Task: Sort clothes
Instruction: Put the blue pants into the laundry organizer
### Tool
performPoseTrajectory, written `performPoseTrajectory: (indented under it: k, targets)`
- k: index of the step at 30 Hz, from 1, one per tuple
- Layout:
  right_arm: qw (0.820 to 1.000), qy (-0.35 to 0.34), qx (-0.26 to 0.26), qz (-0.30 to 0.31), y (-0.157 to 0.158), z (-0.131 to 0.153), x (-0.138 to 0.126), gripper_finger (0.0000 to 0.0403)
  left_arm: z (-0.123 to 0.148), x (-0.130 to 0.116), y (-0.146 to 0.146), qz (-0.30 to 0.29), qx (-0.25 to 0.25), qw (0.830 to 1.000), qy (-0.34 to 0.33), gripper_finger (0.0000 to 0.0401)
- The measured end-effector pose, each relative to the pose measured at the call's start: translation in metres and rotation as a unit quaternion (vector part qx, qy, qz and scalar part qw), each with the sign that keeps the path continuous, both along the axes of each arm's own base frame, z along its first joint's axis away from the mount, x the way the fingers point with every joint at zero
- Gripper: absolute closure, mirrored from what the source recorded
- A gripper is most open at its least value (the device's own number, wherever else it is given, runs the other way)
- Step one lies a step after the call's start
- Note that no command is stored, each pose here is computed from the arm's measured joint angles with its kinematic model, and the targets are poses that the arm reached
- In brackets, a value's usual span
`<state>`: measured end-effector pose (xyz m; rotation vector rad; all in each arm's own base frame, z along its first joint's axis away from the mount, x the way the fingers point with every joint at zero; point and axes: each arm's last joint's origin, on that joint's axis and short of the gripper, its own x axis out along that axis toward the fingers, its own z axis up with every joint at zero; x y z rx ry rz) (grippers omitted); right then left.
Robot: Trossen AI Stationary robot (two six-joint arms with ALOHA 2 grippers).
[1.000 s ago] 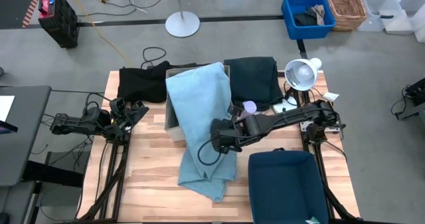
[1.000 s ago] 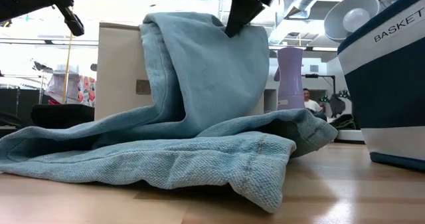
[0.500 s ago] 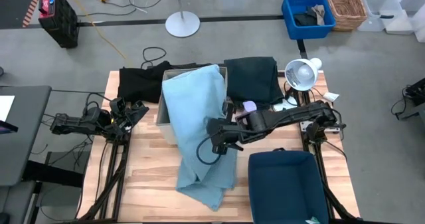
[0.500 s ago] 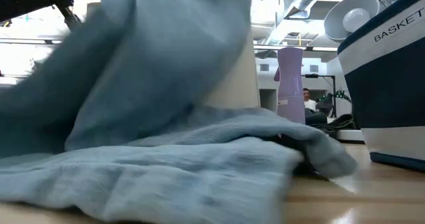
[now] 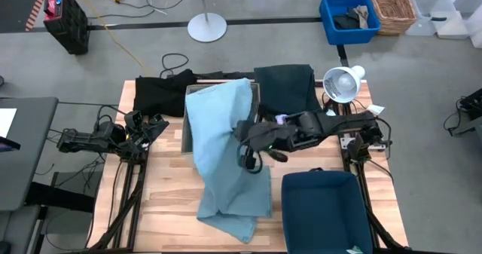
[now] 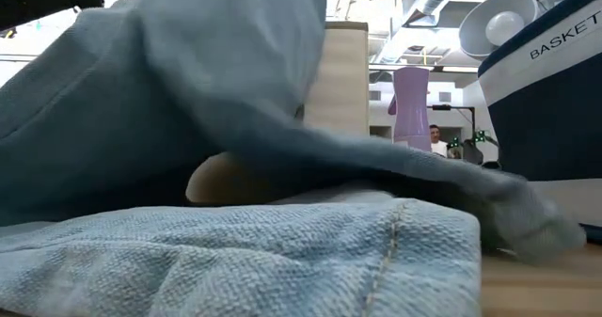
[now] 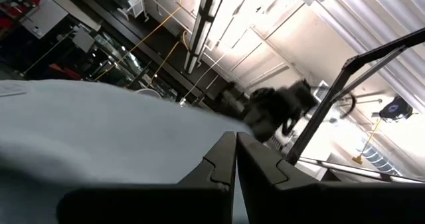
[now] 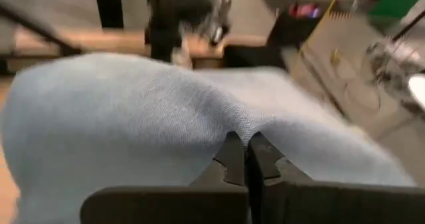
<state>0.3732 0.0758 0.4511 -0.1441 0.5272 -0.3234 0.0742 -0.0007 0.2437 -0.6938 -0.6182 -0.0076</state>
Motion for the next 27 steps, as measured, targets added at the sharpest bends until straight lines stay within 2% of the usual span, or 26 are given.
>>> performPoseTrajectory:
  k: [6,10,15,18,22,27]
  targets:
    - [0.993,-0.115,-0.005,-0.023,-0.024,0.043,-0.003,0.0403,0.000,0.000,0.000,0.000,0.000,1.000,0.000,0.0390]
    - [0.993,-0.107,-0.013,-0.055,-0.047,0.042,-0.001,0.0403,0.000,0.000,0.000,0.000,0.000,1.000,0.000,0.0390]
    - [0.998,-0.017,0.022,-0.064,-0.070,0.000,0.028,0.0399,0.000,0.000,0.000,0.000,0.000,1.000,0.000,0.0390]
    - [0.997,0.023,0.056,-0.057,-0.074,-0.031,0.051,0.0379,0.000,0.000,0.000,0.000,0.000,1.000,0.000,0.0390]
    - [0.992,0.067,0.103,-0.043,-0.070,-0.067,0.075,0.0327,0.000,0.000,0.000,-0.001,-0.001,1.000,0.000,0.0390]
    - [0.980,0.123,0.156,-0.023,-0.066,-0.111,0.099,0.0238,0.000,0.000,0.000,-0.001,-0.001,1.000,0.002,0.0390]
